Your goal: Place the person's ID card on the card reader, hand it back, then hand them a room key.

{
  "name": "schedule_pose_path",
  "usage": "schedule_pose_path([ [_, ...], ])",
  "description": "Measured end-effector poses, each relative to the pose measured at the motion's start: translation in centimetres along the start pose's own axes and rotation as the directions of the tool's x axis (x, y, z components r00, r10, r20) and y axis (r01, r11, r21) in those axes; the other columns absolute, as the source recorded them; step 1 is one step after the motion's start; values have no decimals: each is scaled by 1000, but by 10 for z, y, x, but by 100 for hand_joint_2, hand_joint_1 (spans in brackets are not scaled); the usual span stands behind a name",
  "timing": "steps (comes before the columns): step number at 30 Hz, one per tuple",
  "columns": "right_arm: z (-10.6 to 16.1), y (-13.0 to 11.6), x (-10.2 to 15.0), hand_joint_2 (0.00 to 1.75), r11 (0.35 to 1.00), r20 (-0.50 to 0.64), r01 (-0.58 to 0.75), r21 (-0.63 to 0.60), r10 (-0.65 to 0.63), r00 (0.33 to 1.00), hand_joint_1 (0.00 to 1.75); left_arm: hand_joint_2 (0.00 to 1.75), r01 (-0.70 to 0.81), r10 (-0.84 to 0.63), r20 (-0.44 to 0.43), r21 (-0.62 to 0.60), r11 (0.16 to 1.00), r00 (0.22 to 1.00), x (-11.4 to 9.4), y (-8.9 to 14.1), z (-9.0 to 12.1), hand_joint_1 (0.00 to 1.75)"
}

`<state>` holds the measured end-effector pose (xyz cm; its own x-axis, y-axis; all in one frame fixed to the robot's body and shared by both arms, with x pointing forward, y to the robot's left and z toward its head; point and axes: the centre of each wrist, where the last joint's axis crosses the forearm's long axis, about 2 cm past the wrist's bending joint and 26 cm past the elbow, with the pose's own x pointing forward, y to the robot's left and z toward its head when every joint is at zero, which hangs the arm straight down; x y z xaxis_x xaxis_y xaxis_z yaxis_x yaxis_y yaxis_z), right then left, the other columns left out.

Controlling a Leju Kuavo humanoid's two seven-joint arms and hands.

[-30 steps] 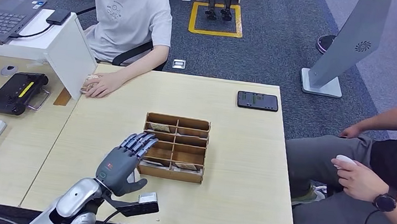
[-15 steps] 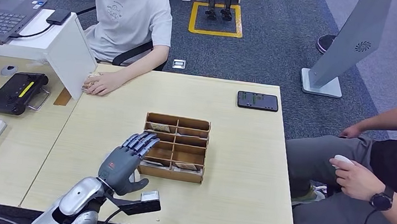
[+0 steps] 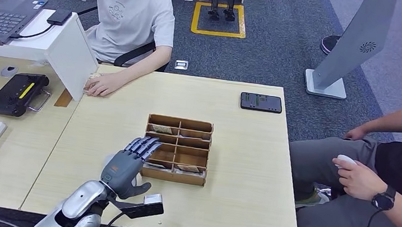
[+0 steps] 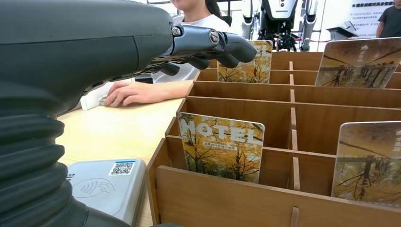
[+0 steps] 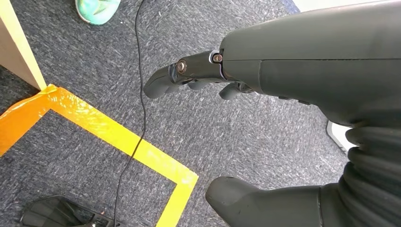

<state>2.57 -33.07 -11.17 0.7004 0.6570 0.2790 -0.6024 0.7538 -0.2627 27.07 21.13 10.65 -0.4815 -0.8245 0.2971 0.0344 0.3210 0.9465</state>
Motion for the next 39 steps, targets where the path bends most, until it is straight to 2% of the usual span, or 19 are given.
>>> schedule_pose_path([
  [16, -1, -1, 2, 175, 1000, 0, -3, 4, 3, 1000, 0, 175, -24, 24, 8, -5, 1000, 1000, 4, -3, -3, 0],
  [17, -1, -1, 2, 175, 1000, 0, -4, 4, 4, 1000, 0, 175, -24, 24, 8, -4, 1000, 1000, 4, -2, -4, 7],
  [18, -1, -2, 2, 175, 1000, 0, -4, 4, 4, 1000, 0, 175, -24, 24, 8, -4, 1000, 1000, 4, -2, -4, 22],
  [20, -1, -2, 3, 175, 1000, 1, -4, 3, 4, 1000, 0, 175, -23, 23, 8, -5, 1000, 1000, 3, -2, -4, 109],
  [21, -1, -2, 3, 175, 1000, 1, -4, 2, 4, 1000, 0, 175, -23, 23, 7, -6, 1000, 1000, 3, -3, -4, 146],
  [22, -1, -2, 3, 175, 1000, 1, -4, 2, 4, 1000, 0, 175, -23, 23, 6, -8, 1000, 1000, 3, -3, -4, 174],
  [30, -1, -3, 4, 175, 1000, 1, -3, 4, 3, 1000, 0, 175, -26, 26, -2, -20, 999, 1000, 0, -6, -4, 155],
  [39, -2, -4, 5, 175, 1000, 4, -4, 1, 4, 1000, 0, 175, -42, 42, -5, -15, 999, 999, 0, -5, -4, 159],
])
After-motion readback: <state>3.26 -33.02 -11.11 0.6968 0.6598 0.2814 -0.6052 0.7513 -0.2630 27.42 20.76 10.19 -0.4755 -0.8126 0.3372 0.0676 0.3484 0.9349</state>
